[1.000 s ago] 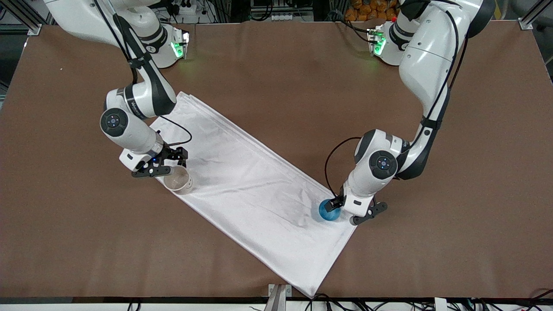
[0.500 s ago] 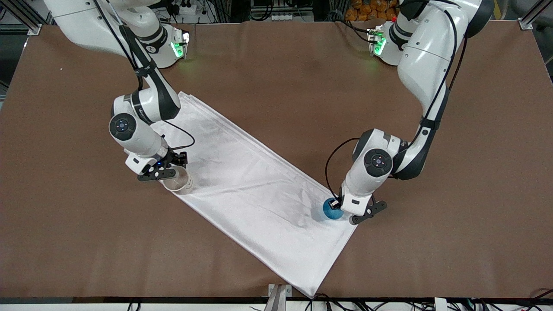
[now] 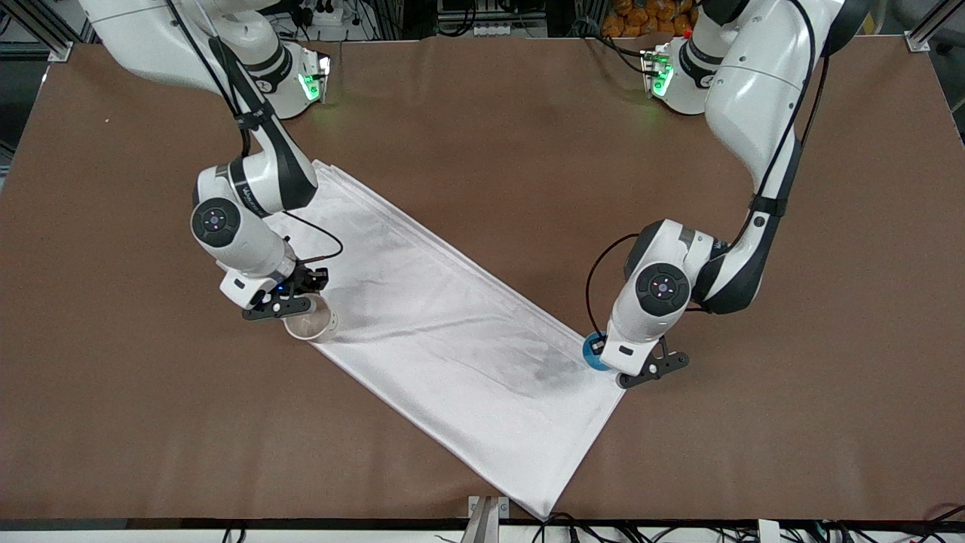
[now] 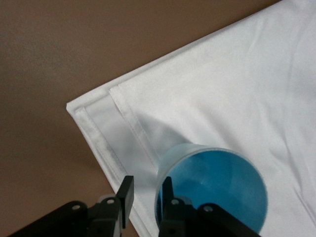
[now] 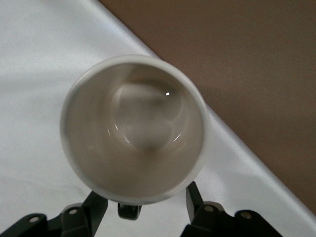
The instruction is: Place blue cup into white mug on table
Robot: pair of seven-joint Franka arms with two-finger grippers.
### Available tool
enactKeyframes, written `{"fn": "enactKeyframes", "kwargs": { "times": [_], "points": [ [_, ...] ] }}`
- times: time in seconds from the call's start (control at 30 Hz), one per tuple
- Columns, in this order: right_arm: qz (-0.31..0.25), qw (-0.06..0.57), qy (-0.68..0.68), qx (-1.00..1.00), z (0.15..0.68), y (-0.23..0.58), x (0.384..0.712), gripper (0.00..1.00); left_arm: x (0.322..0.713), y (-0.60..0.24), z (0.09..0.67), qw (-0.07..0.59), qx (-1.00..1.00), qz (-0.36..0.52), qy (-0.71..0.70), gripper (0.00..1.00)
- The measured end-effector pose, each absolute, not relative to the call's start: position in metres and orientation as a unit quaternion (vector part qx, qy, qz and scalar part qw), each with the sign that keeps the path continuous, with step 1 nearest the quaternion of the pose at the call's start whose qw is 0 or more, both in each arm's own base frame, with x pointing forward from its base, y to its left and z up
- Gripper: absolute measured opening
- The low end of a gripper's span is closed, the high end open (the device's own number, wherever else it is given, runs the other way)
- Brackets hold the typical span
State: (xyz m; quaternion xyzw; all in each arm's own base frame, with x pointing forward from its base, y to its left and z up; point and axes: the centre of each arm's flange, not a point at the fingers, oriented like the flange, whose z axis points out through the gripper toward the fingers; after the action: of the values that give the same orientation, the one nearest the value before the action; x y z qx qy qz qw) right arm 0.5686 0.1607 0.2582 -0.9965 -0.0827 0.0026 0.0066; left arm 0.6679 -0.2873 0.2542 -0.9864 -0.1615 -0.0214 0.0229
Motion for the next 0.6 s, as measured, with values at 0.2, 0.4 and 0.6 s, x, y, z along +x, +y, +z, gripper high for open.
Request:
{"fn": "enactKeyframes", "kwargs": {
  "times": [0.2,0.4,0.6],
  "points": [
    [-0.010,0.009,-0.084,-0.996,0.297,0.218,0.572,0.19,0.665,-0.282,0.270,0.037,-0.990,-0.010,-0.133,0.04],
    [-0.034,0.025,-0.054,-0.998,0.326,0.319,0.545,0.19,0.662,-0.277,0.282,0.049,-0.992,0.003,-0.115,0.04],
    [-0.031,0.034,-0.033,-0.998,0.342,0.418,0.499,0.19,0.660,-0.264,0.302,0.062,-0.993,0.018,-0.100,0.04]
  ]
}}
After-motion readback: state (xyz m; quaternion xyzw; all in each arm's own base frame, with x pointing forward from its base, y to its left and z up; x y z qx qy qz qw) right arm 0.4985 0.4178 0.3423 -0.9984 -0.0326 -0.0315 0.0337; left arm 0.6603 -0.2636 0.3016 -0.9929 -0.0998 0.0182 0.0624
